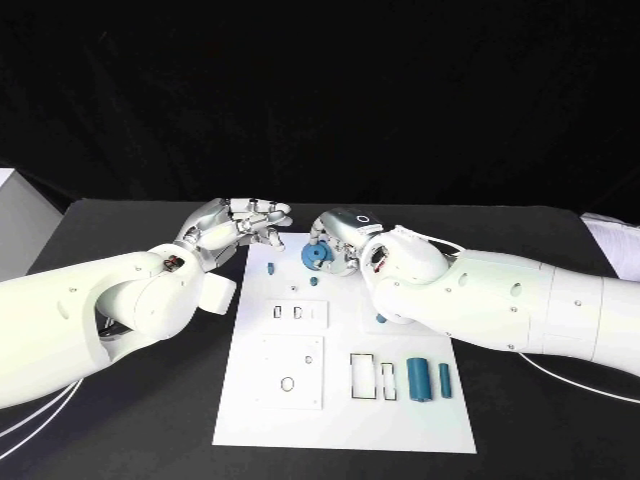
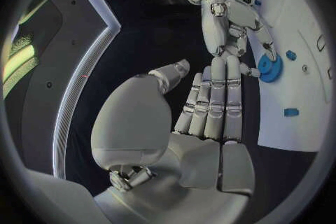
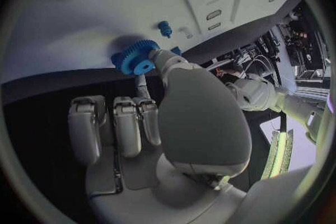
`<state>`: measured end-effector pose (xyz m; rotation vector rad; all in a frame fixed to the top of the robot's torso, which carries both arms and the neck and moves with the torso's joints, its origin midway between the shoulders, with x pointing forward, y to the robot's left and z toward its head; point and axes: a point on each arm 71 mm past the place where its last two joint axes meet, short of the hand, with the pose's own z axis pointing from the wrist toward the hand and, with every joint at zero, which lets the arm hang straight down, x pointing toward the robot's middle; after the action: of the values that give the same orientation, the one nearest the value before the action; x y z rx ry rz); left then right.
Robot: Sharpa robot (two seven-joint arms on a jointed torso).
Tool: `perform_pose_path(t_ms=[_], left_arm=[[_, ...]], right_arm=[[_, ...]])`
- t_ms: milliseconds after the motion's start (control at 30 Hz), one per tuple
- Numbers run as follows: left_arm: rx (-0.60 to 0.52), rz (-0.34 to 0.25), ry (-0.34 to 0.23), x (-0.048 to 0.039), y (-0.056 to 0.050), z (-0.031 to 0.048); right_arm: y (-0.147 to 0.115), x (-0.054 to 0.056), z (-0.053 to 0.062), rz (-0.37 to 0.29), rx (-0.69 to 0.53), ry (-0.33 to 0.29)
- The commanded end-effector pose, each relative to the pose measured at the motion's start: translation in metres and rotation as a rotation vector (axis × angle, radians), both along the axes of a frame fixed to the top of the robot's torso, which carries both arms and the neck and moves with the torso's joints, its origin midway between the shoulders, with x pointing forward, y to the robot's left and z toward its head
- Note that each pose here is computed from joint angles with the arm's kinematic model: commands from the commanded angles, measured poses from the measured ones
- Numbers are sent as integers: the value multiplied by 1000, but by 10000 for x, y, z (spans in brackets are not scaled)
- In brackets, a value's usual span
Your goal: Assemble the parts on the task board
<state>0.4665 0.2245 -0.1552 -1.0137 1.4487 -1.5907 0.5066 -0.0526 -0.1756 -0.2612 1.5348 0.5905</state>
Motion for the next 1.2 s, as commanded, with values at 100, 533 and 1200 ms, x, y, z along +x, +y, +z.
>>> perform_pose_path(t_ms=[100, 533, 1200], left_arm=[[-10, -19, -4, -6, -23, 13], [-9, -18, -4, -4, -17, 12], [-8, -18, -1, 1, -13, 7]], right_arm=[[-19, 1, -106, -3, -48, 37], [-51, -1, -133, -11, -61, 44], [-38, -75, -116, 7, -35, 12]])
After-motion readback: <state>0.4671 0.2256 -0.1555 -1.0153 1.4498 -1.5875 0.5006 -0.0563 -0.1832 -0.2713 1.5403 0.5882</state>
